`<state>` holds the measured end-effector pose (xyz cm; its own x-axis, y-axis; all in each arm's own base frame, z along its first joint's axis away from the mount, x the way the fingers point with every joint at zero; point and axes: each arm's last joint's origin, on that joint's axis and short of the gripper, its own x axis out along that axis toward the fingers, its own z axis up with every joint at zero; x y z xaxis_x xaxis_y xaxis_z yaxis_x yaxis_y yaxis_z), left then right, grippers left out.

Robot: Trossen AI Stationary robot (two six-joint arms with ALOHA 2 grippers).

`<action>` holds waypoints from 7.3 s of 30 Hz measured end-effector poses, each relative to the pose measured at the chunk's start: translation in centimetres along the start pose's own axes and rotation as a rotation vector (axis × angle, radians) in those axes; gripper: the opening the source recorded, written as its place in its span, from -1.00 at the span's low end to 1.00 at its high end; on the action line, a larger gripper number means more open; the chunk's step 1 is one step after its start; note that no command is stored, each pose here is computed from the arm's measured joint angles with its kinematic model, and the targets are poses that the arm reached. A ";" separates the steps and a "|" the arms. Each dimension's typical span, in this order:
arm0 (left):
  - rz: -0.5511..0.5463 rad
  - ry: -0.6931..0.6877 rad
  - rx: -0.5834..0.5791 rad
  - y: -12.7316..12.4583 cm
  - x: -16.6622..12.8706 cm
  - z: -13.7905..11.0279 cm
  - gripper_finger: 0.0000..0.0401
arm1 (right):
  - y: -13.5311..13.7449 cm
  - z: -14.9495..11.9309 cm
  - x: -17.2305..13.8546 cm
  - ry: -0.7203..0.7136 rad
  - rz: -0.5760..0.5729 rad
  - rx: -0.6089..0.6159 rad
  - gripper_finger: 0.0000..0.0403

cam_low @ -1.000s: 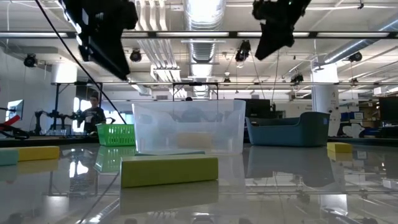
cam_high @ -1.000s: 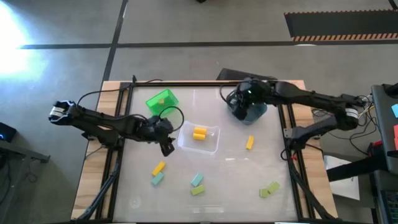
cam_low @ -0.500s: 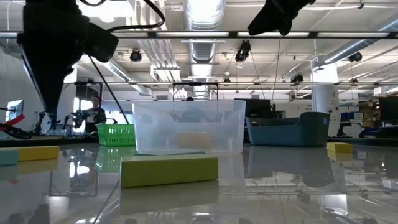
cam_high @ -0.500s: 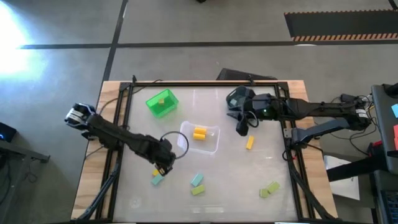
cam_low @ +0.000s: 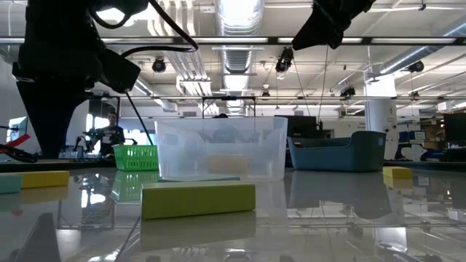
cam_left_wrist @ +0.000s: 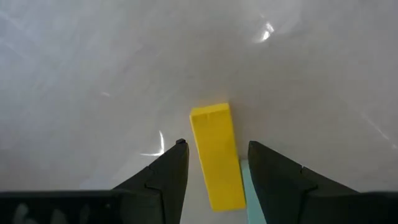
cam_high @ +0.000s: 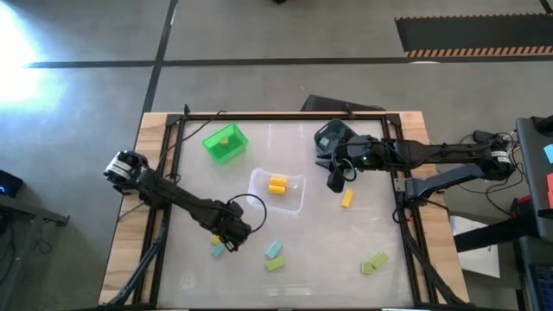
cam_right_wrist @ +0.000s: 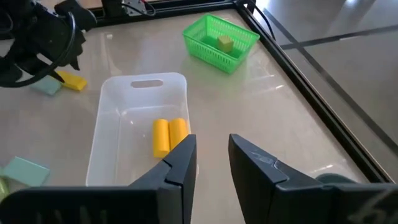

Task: Sort & place blocks by color
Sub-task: Put the yellow block into the transparent bin, then put the green block into the green bin

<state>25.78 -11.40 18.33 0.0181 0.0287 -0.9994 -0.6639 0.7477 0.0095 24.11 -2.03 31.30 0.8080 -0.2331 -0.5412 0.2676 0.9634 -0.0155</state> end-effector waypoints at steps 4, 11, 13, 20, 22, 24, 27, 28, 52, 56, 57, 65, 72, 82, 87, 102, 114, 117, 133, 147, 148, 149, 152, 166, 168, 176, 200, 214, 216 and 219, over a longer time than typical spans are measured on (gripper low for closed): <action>0.022 -0.015 0.001 -0.1 0.4 0.1 -0.25 | 0.0 0.0 0.0 0.001 0.000 0.003 -0.58; 0.014 -0.023 0.001 -0.2 1.3 0.1 -0.25 | 0.5 -0.1 -0.1 0.004 0.017 -0.009 -0.56; 0.007 -0.027 0.001 -0.1 1.7 0.1 -0.25 | 0.7 -0.1 -0.1 0.004 0.025 -0.014 -0.56; 0.022 -0.022 0.000 0.3 2.4 -0.1 -0.25 | 1.2 -0.2 -0.2 0.003 0.044 -0.025 -0.56; 0.013 -0.033 0.000 0.2 2.4 -0.1 -0.25 | 1.3 -0.2 -0.3 0.003 0.047 -0.027 -0.56; 0.010 -0.045 0.001 0.1 2.4 0.0 -0.28 | 1.4 -0.2 -0.3 0.003 0.050 -0.029 -0.56; 0.016 -0.046 0.002 0.2 2.5 -0.1 -0.38 | 1.6 -0.2 -0.3 0.003 0.055 -0.033 -0.56; 0.019 -0.046 0.002 0.2 2.5 -0.1 -0.42 | 1.6 -0.3 -0.3 0.004 0.057 -0.034 -0.56; -0.025 -0.006 0.257 -0.2 -2.8 0.4 -0.58 | 4.4 -2.3 -0.3 0.053 0.148 -0.044 -0.56; -0.036 -0.013 0.330 -0.7 -5.5 1.0 -0.58 | 5.2 -2.5 -0.6 0.047 0.151 -0.066 -0.56; -0.046 -0.023 0.352 -0.9 -6.1 1.1 -0.58 | 5.4 -2.6 -0.7 0.044 0.144 -0.072 -0.56; -0.091 -0.146 0.442 -1.3 -9.6 3.0 -0.58 | 7.4 -3.0 -1.6 0.028 0.190 -0.107 -0.56; -0.095 -0.224 0.519 -0.9 -11.3 4.8 -0.58 | 9.1 -3.4 -2.5 0.003 0.225 -0.122 -0.56; -0.035 -0.271 0.677 -2.0 -11.2 8.7 -0.58 | 11.0 -3.6 -3.6 -0.064 0.309 -0.173 -0.56; 0.015 -0.279 0.815 -2.9 -10.6 10.8 -0.58 | 11.8 -3.4 -4.1 -0.132 0.352 -0.225 -0.57; 0.109 -0.321 1.024 -3.5 -7.2 16.7 -0.58 | 10.8 -5.0 -6.2 -0.200 0.365 -0.201 -0.66; 0.102 -0.308 1.030 -4.4 -3.2 18.6 -0.59 | 8.4 -7.6 -7.2 -0.357 0.396 -0.106 -0.65; 0.108 -0.284 1.034 -4.7 -2.1 18.8 -0.59 | 8.3 -7.8 -7.1 -0.355 0.399 -0.093 -0.66; 0.112 -0.274 1.029 -4.9 -0.9 19.2 -0.35 | 8.6 -7.8 -6.8 -0.349 0.403 -0.071 -0.65; 0.056 -0.399 0.927 -4.2 -6.0 17.8 -0.33 | 9.4 -8.5 -5.2 -0.263 0.333 0.060 -0.68; 0.051 -0.420 0.918 -4.1 -6.6 17.6 -0.33 | 9.5 -8.6 -5.0 -0.253 0.326 0.077 -0.69; 0.051 -0.431 0.910 -4.0 -7.0 17.3 -0.33 | 9.6 -8.7 -4.8 -0.241 0.324 0.089 -0.69; 0.025 -0.496 0.906 -4.0 -7.8 16.3 -0.33 | 9.9 -9.0 -4.2 -0.206 0.316 0.123 -0.69; -0.160 -0.799 0.818 -1.1 -10.8 10.1 -0.33 | 10.1 -10.2 -3.8 0.114 0.268 0.461 -0.69; -0.190 -0.848 0.801 -0.6 -11.0 9.5 -0.33 | 10.4 -10.2 -3.8 0.206 0.238 0.488 -0.69; -0.242 -0.981 0.733 1.7 -12.1 7.9 -0.33 | 12.8 -10.4 -3.1 0.643 0.084 0.595 -0.69; -0.207 -1.041 0.713 3.0 -13.2 7.2 -0.33 | 22.1 -17.7 -3.1 1.134 -0.264 0.931 -0.37; -0.143 -1.061 0.693 3.2 -13.2 7.4 -0.33 | 23.3 -19.5 -1.5 1.122 -0.335 0.990 0.44; -0.142 -1.061 0.694 3.2 -13.2 7.4 -0.33 | 23.4 -19.7 -1.4 1.120 -0.345 0.996 0.48; -0.130 -1.064 0.705 3.2 -13.2 7.4 -0.33 | 23.4 -20.0 -1.2 1.118 -0.370 1.000 0.50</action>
<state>28.93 -4.52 31.80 0.8548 0.1988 -0.4794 -0.0808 0.9634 0.2555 18.93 23.46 14.76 -0.0502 0.2230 -0.9735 0.9565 0.2911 0.0174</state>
